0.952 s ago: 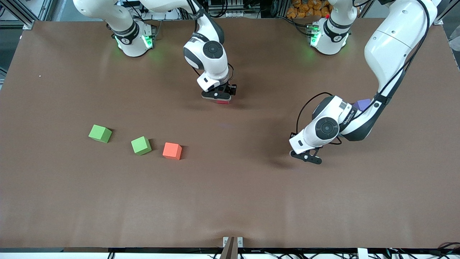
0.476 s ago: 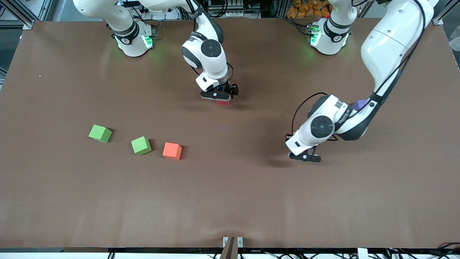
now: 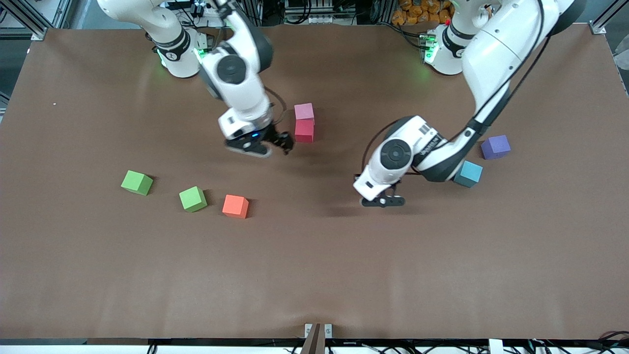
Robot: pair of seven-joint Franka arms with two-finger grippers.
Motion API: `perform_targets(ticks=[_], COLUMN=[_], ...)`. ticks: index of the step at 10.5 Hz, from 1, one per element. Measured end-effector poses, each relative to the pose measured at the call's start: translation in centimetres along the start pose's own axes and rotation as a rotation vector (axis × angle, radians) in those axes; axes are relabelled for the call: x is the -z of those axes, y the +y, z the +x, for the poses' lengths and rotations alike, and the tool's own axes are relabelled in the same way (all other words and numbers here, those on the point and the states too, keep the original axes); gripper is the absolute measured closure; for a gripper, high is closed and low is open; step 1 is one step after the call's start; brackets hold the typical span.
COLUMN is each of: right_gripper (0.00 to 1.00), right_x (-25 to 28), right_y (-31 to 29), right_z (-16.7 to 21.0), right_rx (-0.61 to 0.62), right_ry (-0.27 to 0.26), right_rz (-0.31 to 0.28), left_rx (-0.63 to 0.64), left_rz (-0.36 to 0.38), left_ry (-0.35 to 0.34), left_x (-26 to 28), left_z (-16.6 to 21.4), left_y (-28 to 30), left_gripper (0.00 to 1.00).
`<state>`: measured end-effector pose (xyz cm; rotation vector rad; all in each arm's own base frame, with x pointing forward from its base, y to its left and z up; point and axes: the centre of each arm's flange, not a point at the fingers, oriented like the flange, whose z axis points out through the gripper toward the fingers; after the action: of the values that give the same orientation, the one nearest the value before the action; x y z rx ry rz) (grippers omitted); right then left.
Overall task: Arrange blocks into number 1
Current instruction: 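Carry the pink cube to the row while the right gripper grasps orange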
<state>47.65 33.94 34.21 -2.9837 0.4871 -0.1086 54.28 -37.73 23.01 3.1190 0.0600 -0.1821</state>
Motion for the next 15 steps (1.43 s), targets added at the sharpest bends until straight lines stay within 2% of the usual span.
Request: perform_targets(ticks=[3, 5, 7, 11, 13, 15], right_gripper=[0.0, 0.0, 0.0, 0.0, 0.0, 0.0], right_x=[0.9, 1.2, 0.9, -2.7, -4.8, -6.4], right_y=[7.5, 11.2, 11.2, 12.8, 10.8, 8.2], right_z=[8.4, 12.4, 14.3, 19.5, 20.3, 19.7], right_rx=[-0.001, 0.035, 0.098, 0.179, 0.179, 0.14], right_ry=[0.024, 0.041, 0.05, 0.043, 0.038, 0.041], right_rz=[-0.013, -0.016, -0.014, -0.031, -0.026, -0.037], left_rx=[0.01, -0.008, -0.013, -0.024, -0.037, -0.047], left_rz=[-0.013, -0.01, -0.019, -0.005, -0.006, -0.007], left_ry=[0.008, 0.004, -0.003, 0.022, 0.031, 0.032], left_x=[0.5, -0.1, -1.0, -4.6, -5.0, -5.1], left_z=[-5.2, -8.9, -11.2, -11.4, -11.9, -12.4], left_y=[7.3, 11.2, 14.6, 17.0, 18.1, 18.7], left_gripper=[0.41, 0.41, 0.41, 0.41, 0.41, 0.41])
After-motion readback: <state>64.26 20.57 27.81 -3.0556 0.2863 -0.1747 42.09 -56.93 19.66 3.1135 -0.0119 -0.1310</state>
